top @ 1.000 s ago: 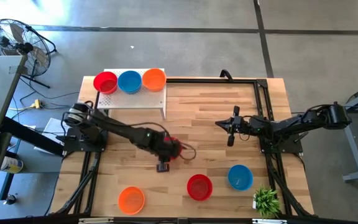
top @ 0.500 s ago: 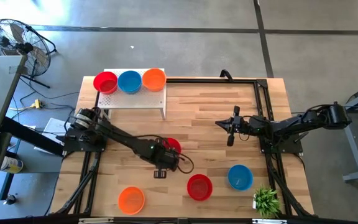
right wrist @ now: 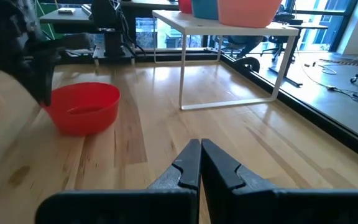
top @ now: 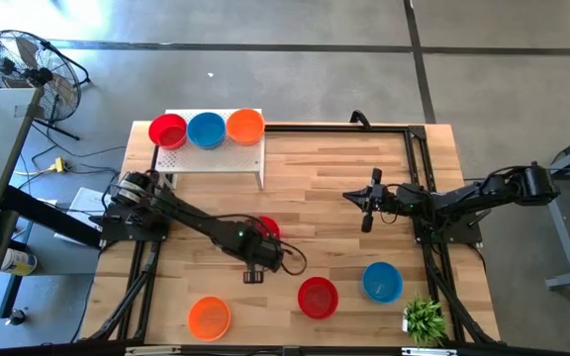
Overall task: Pick & Place Mini bowls
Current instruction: Stack the top red bowl on the red bowl on the shelf
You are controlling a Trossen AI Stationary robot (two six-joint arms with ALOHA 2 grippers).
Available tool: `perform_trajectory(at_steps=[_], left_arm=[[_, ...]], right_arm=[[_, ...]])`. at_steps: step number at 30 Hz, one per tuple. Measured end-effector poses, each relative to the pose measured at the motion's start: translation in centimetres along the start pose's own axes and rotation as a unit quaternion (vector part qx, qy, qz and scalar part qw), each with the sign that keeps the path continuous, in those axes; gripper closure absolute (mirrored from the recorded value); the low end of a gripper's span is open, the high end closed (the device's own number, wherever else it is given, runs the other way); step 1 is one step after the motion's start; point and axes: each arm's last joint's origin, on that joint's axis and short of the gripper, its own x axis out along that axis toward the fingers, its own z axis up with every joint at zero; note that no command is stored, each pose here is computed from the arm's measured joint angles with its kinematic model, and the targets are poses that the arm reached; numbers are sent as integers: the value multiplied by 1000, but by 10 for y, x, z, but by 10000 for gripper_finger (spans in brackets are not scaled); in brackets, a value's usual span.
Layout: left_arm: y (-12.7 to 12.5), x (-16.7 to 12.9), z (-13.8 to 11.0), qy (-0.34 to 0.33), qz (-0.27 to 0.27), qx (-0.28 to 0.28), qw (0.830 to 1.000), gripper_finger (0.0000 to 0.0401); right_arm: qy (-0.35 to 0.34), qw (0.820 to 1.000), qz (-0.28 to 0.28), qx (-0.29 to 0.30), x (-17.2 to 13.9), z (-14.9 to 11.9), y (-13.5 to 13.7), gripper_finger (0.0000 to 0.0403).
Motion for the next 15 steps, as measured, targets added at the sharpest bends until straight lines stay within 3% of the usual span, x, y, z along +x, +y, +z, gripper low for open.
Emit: perform_trajectory(at_steps=[6,12,15], left_arm=[[22,-44,1,-23,11,-40,999,398],[51,-114,6,-110,5,-71,991,399],[69,-143,2,-146,32,-94,984,399]], right_arm=[[0,1000,0,0,0,0,0,403],[3,1000,-4,0,0,-1,0,403],[3,1000,-4,-1,0,-1,0,403]])
